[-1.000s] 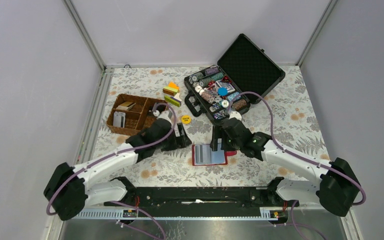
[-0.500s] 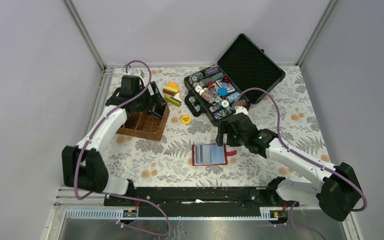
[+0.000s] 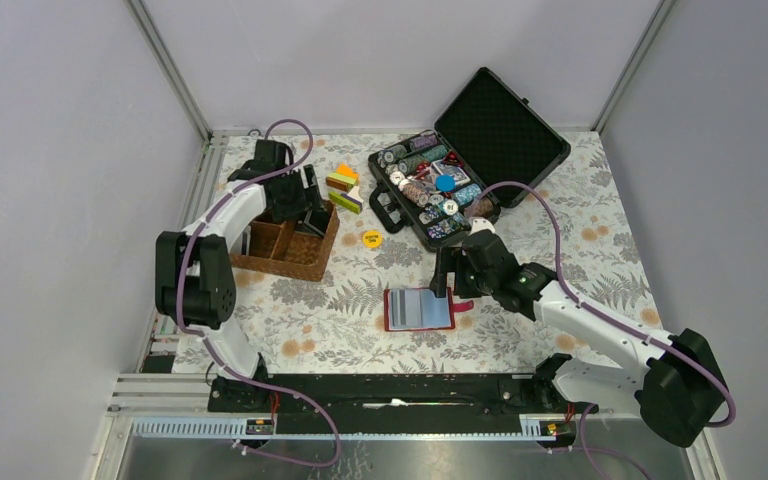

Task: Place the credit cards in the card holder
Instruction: Pick up the credit card from the storage box.

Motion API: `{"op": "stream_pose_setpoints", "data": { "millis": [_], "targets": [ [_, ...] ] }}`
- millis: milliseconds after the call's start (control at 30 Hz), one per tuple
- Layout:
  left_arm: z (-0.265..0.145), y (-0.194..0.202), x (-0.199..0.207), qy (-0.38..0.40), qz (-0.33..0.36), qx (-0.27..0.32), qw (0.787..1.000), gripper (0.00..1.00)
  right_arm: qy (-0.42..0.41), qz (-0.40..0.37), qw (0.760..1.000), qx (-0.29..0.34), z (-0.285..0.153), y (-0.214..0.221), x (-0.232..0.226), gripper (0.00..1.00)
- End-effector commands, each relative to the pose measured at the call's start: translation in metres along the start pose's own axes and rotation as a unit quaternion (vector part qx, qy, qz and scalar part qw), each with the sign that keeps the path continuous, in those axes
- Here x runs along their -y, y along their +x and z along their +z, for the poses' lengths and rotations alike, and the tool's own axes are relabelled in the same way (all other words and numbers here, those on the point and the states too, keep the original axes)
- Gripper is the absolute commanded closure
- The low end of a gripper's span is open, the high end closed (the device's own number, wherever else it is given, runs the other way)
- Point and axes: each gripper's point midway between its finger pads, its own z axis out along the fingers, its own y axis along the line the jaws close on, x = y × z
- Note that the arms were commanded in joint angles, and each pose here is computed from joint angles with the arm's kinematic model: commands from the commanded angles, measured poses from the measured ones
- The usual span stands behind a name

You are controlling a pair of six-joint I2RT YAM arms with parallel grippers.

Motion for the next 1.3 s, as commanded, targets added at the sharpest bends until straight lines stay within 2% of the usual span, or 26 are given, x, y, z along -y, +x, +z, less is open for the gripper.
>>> {"op": "stream_pose_setpoints", "data": {
  "millis": [0,100,367,600,767,1267],
  "targets": [
    [0.002,-0.016,0.010,0.027,0.019,0.012,0.999,0.27,-0.017,0.006,1.000,0.018,-0.003,-0.008,-0.004,0.10],
    [0.008,-0.011,0.013,0.040,0.016,0.000,0.999,0.30,-0.017,0.007,1.000,0.017,-0.003,-0.007,-0.003,0.11],
    [0.018,0.003,0.017,0.063,0.011,-0.032,0.997,0.32,-0.017,0.011,1.000,0.018,-0.004,-0.007,-0.003,0.11],
    [0.008,0.004,0.035,0.114,0.013,-0.023,0.993,0.33,-0.018,0.015,1.000,0.014,-0.003,-0.004,-0.002,0.11],
    [0.002,0.005,0.044,0.141,0.019,-0.019,0.990,0.37,-0.019,0.015,1.000,0.015,-0.003,-0.005,-0.003,0.11],
    [-0.006,0.023,0.072,0.188,0.051,-0.043,0.980,0.39,-0.021,0.020,1.000,0.009,-0.002,-0.002,-0.003,0.12]
  ]
}}
